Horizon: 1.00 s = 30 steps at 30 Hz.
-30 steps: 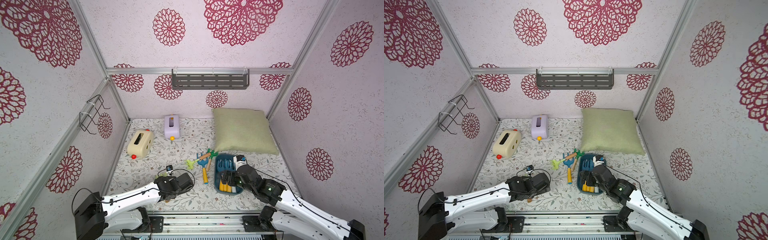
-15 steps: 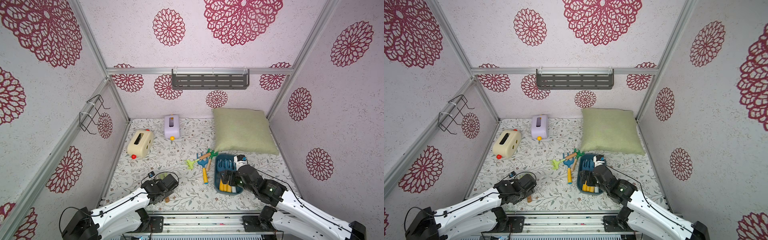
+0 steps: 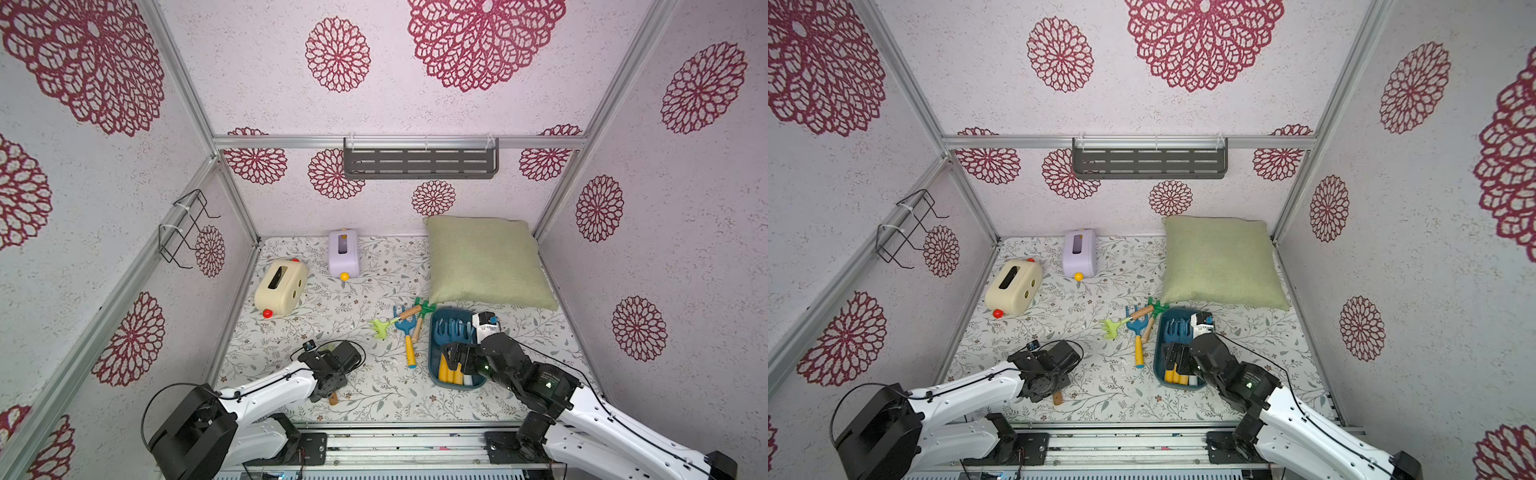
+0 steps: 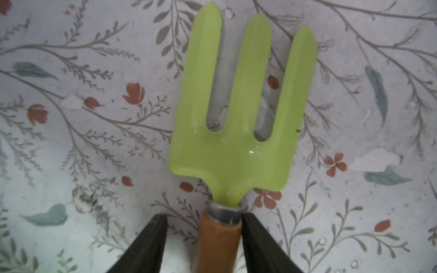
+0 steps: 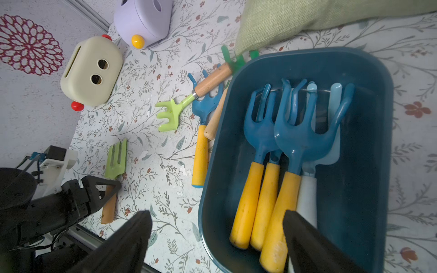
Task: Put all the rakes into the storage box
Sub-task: Pick up the rake at the center of the board.
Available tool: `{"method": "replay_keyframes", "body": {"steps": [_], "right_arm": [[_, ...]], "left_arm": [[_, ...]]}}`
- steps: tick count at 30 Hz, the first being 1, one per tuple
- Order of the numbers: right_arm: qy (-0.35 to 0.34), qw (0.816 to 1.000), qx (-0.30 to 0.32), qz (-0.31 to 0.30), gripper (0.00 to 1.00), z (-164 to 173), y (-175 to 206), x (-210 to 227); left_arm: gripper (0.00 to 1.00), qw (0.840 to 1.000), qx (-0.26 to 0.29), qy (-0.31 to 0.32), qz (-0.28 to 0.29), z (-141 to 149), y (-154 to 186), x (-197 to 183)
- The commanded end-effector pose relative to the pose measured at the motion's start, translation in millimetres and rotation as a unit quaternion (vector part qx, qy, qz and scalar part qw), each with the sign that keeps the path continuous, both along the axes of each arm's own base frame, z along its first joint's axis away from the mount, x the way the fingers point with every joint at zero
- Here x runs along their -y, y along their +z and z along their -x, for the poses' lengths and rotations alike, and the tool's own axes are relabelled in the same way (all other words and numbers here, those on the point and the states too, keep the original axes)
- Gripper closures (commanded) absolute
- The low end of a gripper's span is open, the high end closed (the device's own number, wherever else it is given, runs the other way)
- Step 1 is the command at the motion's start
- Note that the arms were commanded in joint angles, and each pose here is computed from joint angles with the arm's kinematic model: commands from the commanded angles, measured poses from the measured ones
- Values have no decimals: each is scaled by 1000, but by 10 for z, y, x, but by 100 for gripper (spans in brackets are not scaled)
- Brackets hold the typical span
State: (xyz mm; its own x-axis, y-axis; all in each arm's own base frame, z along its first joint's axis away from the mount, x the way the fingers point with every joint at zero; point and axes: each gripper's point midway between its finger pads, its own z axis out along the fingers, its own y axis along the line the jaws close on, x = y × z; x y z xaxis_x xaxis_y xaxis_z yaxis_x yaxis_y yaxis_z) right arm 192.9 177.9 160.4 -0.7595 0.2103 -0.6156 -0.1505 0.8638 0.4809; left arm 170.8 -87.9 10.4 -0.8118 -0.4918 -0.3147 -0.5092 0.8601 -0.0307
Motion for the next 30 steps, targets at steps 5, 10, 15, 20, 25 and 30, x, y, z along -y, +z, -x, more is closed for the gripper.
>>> {"method": "replay_keyframes", "body": {"steps": [5,10,15,20,25,30], "right_arm": [[-16,1000,5,-1,7,-3,11,61],[-16,1000,6,-2,6,-3,10,62],[-21,1000,7,-2,6,-6,2,80],[-47,999,11,0,1,-27,18,178],[-108,994,18,10,1,-40,26,431],[-165,986,19,18,1,-21,20,684]], "left_arm": [[63,999,-15,-18,24,-55,-82,153],[74,999,-6,-28,31,-98,53,201],[76,998,22,-51,35,-178,330,334],[75,993,63,-88,49,-318,661,646],[76,986,79,-135,57,-437,884,1087],[76,973,88,-203,65,-510,1034,1693]]}}
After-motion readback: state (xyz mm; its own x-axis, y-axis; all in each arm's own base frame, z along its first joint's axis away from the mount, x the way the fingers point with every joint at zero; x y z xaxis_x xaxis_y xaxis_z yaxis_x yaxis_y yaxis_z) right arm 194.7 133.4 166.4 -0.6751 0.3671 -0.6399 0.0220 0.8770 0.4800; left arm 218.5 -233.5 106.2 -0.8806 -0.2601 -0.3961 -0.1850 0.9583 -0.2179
